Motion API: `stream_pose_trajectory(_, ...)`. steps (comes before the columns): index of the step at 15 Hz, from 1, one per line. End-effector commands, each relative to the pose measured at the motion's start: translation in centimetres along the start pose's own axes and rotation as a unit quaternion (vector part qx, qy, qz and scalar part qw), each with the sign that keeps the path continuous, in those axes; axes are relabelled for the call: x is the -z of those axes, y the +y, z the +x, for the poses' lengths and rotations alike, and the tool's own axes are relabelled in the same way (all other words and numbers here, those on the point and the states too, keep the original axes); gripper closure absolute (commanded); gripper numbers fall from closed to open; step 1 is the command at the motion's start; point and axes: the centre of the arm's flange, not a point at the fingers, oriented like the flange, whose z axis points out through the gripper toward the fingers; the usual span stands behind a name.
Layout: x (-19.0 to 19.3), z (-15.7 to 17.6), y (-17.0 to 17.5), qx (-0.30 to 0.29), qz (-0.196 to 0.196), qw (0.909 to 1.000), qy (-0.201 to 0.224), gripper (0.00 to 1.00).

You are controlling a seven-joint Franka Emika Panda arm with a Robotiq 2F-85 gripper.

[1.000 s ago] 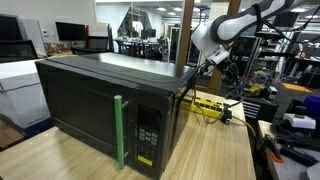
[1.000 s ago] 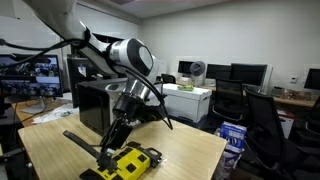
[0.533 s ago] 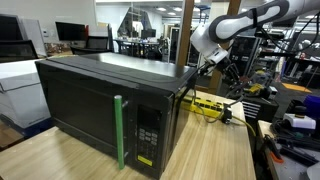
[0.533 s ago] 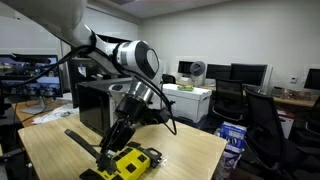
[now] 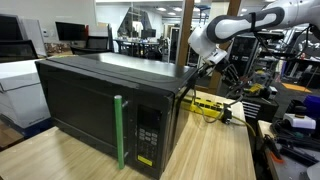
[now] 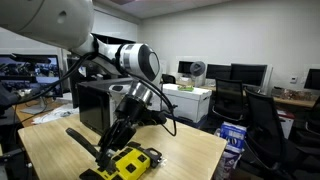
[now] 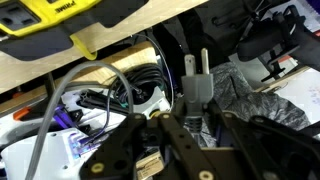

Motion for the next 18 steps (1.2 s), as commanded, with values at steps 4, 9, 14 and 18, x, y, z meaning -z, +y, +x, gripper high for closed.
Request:
stream_pose_trajectory(4, 0.1, -1.8, -0.6, 0.033, 0.009, 0.9994, 0.0, 0.93)
stream_pose_trajectory(9, 0.0, -3.5, 0.4, 0.035, 0.01, 0.9993, 0.01, 0.93)
stream_pose_trajectory(14, 0.9, -5.1, 0.8, 0.029, -0.002, 0.9995, 0.011, 0.93)
stream_pose_trajectory(18, 1.6, -6.1, 0.9, 0.03, -0.007, 0.9995, 0.006, 0.93)
